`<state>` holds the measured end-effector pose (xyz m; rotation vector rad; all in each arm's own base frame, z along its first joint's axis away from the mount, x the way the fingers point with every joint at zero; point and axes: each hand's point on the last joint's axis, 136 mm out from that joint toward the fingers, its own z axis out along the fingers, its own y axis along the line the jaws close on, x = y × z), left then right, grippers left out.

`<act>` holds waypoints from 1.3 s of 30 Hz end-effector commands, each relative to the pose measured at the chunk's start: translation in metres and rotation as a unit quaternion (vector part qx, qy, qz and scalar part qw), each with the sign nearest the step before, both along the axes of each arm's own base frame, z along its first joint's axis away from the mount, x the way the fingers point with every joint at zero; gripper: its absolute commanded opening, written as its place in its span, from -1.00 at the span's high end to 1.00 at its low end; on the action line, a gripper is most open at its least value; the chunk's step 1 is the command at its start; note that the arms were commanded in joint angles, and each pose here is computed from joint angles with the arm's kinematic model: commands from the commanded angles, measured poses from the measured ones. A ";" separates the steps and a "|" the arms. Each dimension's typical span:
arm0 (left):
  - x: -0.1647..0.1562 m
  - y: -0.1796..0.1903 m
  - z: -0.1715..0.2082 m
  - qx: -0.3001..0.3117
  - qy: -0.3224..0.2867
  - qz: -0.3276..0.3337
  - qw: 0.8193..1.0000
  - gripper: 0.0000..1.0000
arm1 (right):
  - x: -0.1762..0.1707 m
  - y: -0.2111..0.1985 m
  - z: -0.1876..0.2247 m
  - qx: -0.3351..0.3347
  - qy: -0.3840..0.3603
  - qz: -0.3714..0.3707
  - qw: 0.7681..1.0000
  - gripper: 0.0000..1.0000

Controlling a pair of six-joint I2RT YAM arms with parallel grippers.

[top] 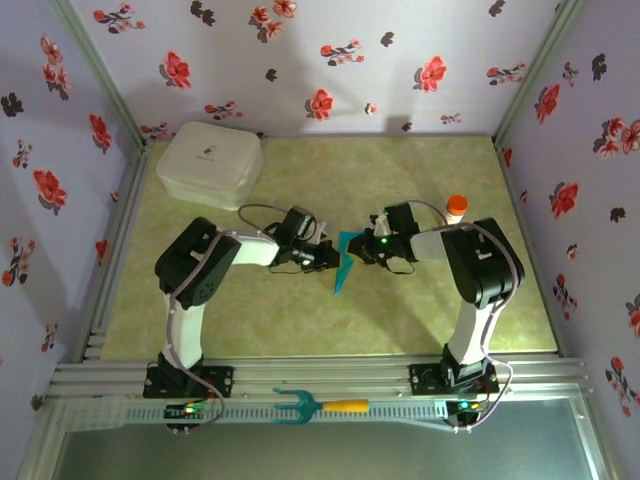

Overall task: Fold a paper plane with a square sheet of paper (pick it up from the middle)
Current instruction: Fold the wing for the fifth time at the center of the table.

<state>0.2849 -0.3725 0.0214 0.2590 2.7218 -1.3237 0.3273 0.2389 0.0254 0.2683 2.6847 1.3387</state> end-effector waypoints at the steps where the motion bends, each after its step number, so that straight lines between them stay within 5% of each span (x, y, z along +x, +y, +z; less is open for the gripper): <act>1: -0.003 0.015 -0.023 0.048 0.012 0.011 0.999 1.00 | 0.001 -0.020 0.008 -0.040 -0.014 -0.020 0.999 0.64; 7: -0.003 0.022 -0.026 0.060 0.001 0.023 0.998 1.00 | 0.003 -0.040 0.012 -0.064 -0.024 -0.041 0.997 0.59; 26: -0.003 0.030 -0.036 0.076 0.008 0.040 0.996 1.00 | 0.002 -0.001 0.008 -0.034 -0.024 0.029 0.999 0.85; 37: -0.004 0.029 -0.025 0.073 -0.002 0.031 0.997 1.00 | -0.007 -0.020 -0.041 -0.113 0.044 0.006 0.993 0.90; 39: -0.005 0.029 -0.017 0.076 -0.011 0.025 0.997 0.85 | -0.008 -0.023 -0.045 -0.122 0.052 -0.002 0.991 0.92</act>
